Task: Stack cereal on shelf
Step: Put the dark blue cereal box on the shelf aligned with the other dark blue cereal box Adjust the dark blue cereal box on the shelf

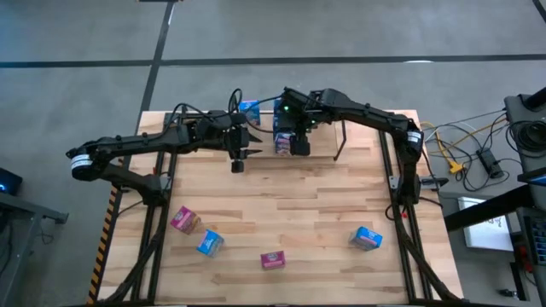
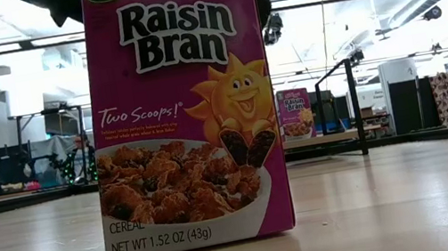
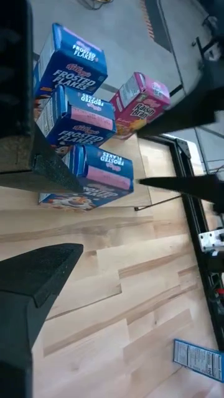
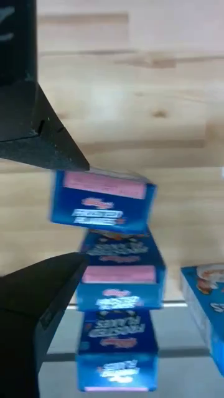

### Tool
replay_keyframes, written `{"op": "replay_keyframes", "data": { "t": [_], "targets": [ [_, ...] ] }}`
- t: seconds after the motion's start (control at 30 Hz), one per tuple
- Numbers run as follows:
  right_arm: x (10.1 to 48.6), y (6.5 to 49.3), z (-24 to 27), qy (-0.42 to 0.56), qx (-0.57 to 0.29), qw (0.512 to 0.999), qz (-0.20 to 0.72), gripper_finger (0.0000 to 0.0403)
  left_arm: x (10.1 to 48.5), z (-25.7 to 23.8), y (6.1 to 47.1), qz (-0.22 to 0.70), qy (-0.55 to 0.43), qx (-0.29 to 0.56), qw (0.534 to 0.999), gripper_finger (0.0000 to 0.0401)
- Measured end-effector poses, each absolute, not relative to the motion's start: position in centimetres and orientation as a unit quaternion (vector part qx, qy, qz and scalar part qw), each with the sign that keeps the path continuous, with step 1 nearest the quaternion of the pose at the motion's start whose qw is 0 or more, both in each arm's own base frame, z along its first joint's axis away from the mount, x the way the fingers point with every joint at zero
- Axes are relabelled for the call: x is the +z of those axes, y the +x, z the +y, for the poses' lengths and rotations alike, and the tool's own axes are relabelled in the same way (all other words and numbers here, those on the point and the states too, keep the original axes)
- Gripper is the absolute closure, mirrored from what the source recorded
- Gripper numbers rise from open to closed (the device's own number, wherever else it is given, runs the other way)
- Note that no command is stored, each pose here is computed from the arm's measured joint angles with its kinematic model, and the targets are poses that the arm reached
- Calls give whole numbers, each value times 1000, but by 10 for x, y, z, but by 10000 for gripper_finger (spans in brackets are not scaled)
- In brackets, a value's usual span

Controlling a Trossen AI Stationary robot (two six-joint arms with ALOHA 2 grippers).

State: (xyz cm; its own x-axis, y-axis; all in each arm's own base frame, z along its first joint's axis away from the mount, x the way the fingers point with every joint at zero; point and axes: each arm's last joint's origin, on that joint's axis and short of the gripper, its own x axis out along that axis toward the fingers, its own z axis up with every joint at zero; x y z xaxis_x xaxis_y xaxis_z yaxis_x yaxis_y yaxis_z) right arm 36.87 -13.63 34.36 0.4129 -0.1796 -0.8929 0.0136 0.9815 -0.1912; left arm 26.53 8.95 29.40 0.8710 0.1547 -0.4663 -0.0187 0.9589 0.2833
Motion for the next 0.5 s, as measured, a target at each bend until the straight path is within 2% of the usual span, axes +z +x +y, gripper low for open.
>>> {"op": "replay_keyframes", "data": {
  "t": [0.13,0.3,0.5],
  "targets": [
    [356,354,-128,-65,-53,831,550,217,288,91,270,260,128,44,956,278],
    [364,333,-120,-42,-55,828,557,285,279,94,277,271,118,43,954,278],
    [356,318,-112,-33,-44,856,514,360,271,96,283,279,112,43,953,278]
  ]
}}
